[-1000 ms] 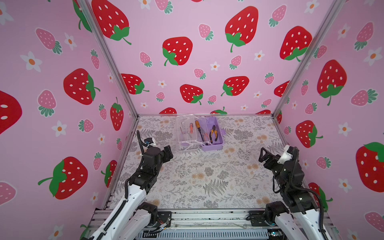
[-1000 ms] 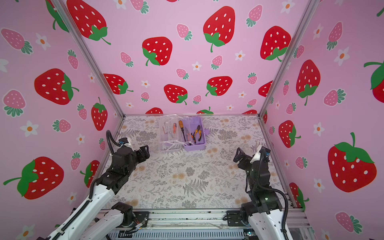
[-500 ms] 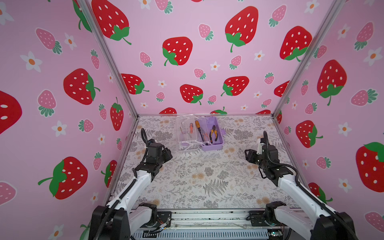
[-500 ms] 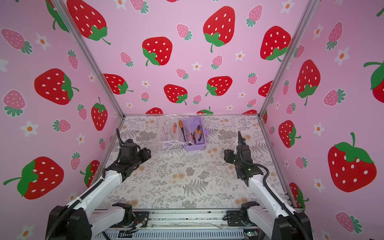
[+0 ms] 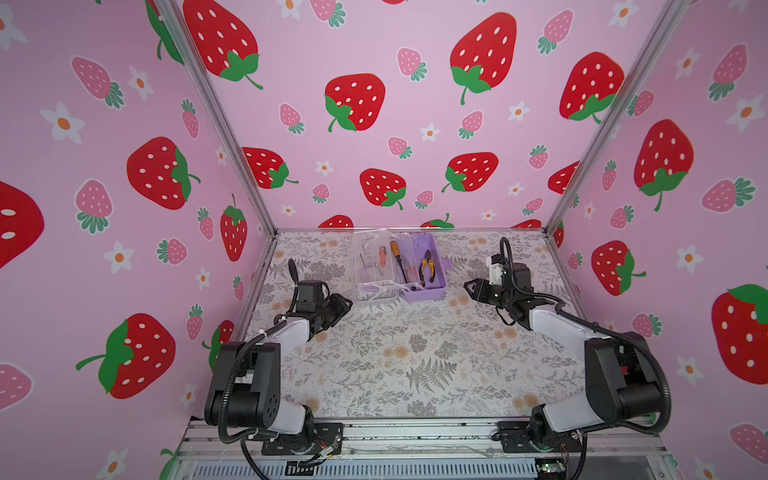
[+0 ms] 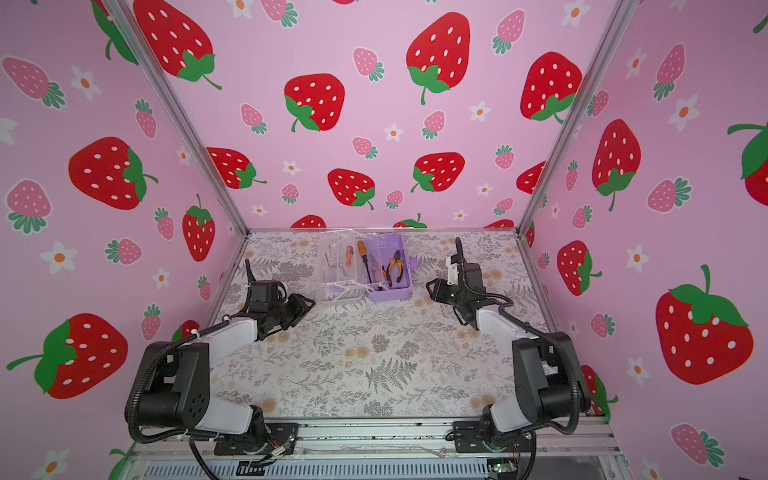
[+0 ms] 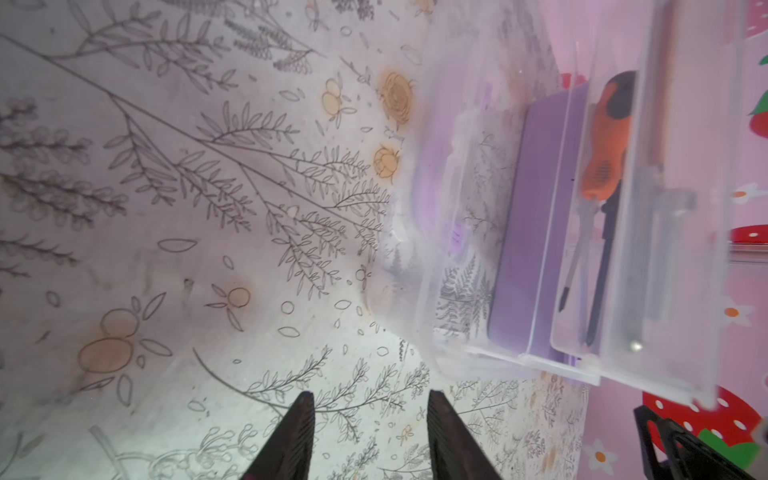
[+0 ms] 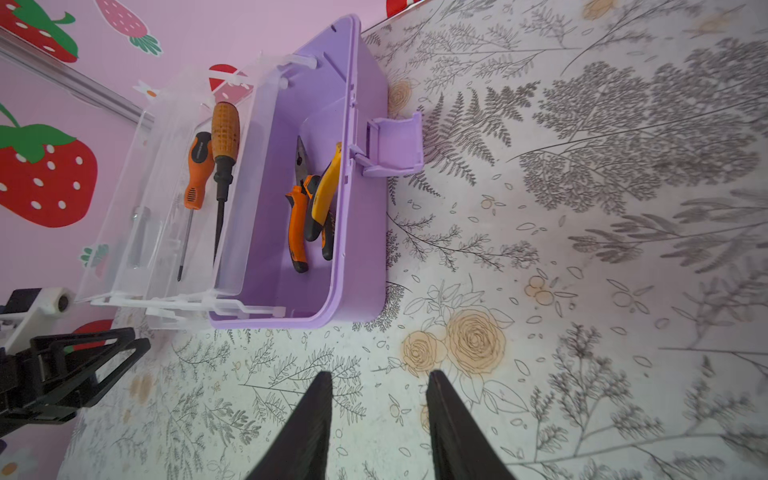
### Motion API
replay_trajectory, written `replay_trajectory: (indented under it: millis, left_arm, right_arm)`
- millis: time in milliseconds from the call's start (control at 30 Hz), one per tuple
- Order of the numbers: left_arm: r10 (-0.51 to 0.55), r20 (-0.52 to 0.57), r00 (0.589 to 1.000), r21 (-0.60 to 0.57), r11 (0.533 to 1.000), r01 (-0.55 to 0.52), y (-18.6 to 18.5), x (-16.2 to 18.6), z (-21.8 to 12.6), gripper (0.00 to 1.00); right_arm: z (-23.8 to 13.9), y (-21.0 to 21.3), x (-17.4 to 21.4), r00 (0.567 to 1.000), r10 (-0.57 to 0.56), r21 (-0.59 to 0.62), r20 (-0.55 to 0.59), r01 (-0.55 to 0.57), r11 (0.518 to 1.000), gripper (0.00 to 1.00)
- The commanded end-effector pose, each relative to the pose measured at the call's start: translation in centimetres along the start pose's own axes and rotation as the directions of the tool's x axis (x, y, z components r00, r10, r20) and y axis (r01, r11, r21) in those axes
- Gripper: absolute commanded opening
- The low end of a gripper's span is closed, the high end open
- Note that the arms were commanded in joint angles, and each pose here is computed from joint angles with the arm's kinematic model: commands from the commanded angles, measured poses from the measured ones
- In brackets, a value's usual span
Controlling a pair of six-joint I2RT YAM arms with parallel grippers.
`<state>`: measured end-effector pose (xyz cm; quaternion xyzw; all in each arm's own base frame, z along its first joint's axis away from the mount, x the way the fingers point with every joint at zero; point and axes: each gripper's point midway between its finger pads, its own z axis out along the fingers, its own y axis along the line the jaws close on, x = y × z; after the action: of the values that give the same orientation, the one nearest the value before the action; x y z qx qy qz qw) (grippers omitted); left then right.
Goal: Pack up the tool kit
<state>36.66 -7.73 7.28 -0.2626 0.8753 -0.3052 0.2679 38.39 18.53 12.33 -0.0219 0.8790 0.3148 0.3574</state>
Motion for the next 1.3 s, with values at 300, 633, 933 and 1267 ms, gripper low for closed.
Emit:
replay_trajectory:
  millis: [300,633,933,1267]
  left_arm:
    - [-0.021,0.017,1.000,0.021,1.000,0.021,-1.0,-2.6,1.2,0.24]
    - [-0.044,-0.005,0.999,0.007,0.999,0.044,-0.4,-3.7,3.2,0.12]
    - [-0.087,-0.040,0.995,0.042,0.995,0.089,-0.3,-3.6,5.2,0.07]
    - [-0.114,-0.062,0.992,0.094,0.988,0.119,-1.7,-3.7,5.2,0.07]
  right_arm:
    - [5.1,0.8,-1.2,0.998,0.039,-0.122,-0.057,-0.045,0.992,0.41]
    - [8.5,0.9,-2.0,0.993,0.081,-0.168,-0.091,-0.096,0.981,0.41]
    - [10.9,0.7,-1.8,0.983,0.143,-0.221,-0.118,-0.167,0.961,0.37]
    - [12.6,1.0,-1.1,0.978,0.150,-0.241,-0.147,-0.183,0.953,0.37]
